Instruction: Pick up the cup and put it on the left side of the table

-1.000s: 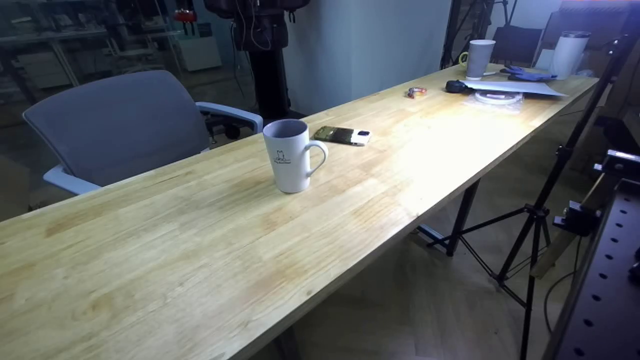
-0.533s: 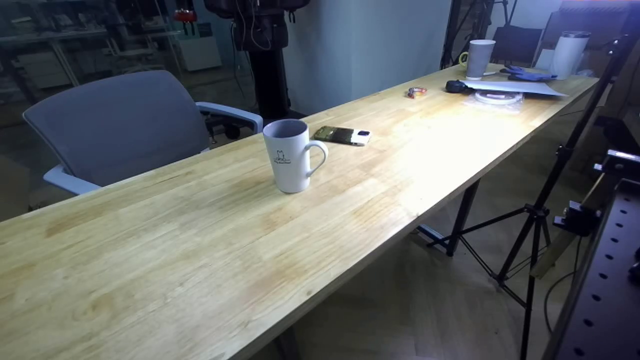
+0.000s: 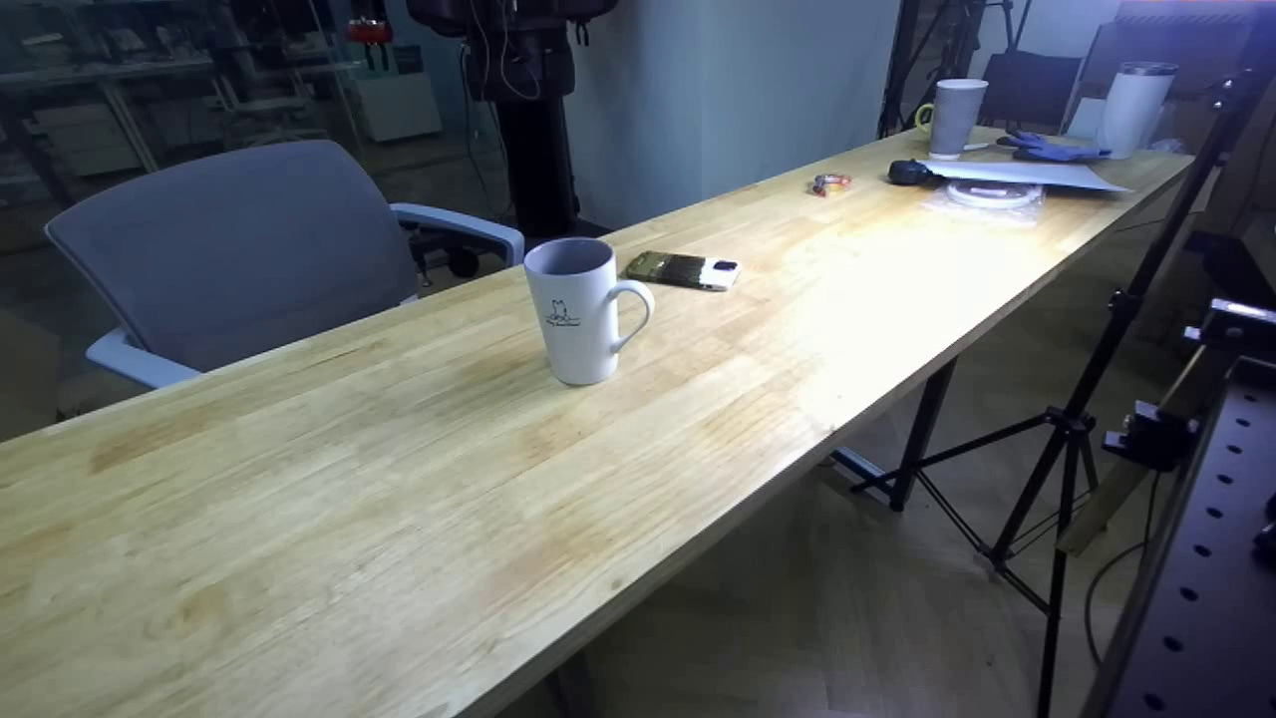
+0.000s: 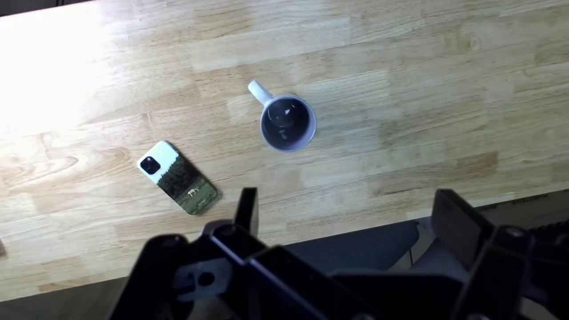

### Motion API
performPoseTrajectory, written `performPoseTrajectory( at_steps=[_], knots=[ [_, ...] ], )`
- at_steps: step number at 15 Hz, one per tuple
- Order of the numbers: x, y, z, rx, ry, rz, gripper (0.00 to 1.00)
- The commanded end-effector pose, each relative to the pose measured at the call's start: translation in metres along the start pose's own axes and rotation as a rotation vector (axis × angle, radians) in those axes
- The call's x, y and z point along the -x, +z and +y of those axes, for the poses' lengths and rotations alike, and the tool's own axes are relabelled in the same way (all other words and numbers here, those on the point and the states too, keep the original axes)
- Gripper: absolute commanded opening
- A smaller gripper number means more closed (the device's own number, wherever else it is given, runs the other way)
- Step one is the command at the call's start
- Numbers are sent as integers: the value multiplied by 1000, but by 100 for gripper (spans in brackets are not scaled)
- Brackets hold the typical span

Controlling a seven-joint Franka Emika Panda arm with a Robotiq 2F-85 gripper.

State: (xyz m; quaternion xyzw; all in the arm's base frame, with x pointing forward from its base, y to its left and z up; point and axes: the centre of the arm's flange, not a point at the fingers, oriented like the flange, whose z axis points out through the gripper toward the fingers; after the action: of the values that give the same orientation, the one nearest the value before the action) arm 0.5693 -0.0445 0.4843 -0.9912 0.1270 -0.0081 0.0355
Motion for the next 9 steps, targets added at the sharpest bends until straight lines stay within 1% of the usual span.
performPoseTrajectory(
  at_steps=[1,7,8,9],
  knots=[
    [0,-1,0,0,0,0,100],
    [0,-2,0,0,0,1,100],
    [-1,-5,6,-34,23,3,100],
    [0,-2,3,-52,29,2,100]
  ],
)
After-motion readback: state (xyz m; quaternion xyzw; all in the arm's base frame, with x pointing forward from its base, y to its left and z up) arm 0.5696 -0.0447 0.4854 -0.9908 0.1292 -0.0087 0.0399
